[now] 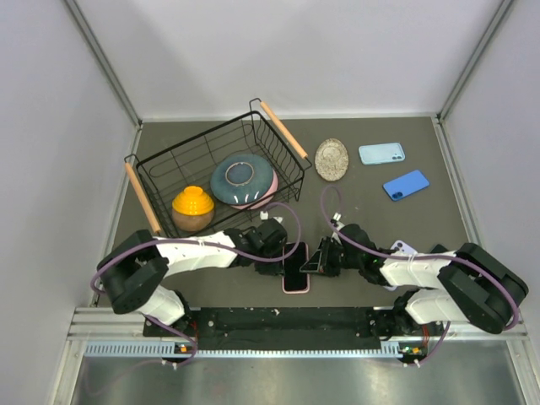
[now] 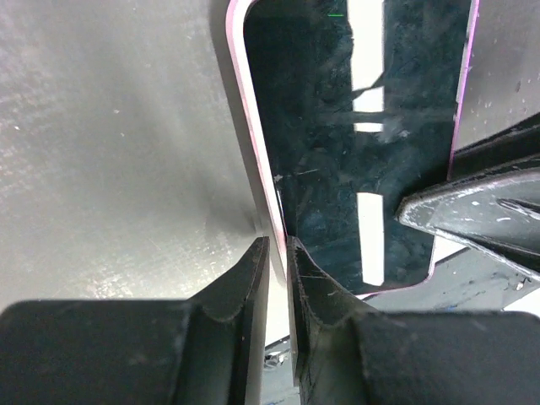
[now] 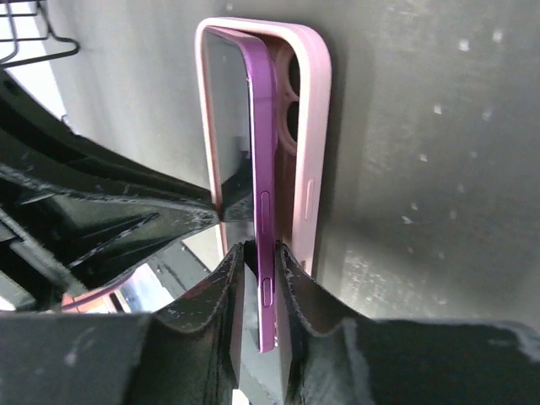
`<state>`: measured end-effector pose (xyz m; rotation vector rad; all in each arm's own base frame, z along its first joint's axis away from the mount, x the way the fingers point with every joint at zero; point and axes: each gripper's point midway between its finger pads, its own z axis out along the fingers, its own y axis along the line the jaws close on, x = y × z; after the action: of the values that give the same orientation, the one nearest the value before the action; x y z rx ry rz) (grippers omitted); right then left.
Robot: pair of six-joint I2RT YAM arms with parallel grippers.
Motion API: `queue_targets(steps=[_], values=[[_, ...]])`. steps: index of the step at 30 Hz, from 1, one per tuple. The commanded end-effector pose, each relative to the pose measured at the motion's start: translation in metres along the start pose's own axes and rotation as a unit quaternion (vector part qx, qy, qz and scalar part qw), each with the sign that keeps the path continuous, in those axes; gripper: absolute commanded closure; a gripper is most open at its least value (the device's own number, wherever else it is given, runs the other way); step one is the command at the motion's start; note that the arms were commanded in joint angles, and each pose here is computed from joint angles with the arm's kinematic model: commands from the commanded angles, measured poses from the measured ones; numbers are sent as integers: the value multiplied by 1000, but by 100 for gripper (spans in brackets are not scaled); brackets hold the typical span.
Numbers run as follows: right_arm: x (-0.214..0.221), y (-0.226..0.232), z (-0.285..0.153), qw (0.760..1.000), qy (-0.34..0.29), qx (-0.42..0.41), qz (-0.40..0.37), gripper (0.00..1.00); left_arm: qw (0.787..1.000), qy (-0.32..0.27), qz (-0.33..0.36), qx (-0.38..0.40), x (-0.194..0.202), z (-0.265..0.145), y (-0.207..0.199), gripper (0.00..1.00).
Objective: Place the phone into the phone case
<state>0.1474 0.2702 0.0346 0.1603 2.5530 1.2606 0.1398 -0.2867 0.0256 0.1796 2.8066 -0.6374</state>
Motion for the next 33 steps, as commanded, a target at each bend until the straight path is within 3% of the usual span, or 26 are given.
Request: queue_targets(steps=[1, 6, 18, 25, 29, 33], values=[[-4, -8, -2, 999, -10, 36, -10, 79, 1000, -17, 13, 9, -13, 2, -11, 81], [-10, -4, -8, 999, -20, 48, -17, 63, 1000, -5, 15, -10, -8, 9, -3, 80], [-23, -5, -20, 995, -51, 73, -50, 44, 1000, 1, 9, -21, -2, 11, 5, 81], [-18, -1, -11, 997, -32, 49, -58, 39, 1000, 2, 0, 18, -4, 5, -12, 78], [-19, 0, -7, 996, -34, 39, -68, 39, 1000, 0, -6, 31, -5, 0, -19, 70], [-14, -6, -4, 997, -28, 41, -64, 39, 1000, -26, -1, -8, -16, -11, -6, 67]])
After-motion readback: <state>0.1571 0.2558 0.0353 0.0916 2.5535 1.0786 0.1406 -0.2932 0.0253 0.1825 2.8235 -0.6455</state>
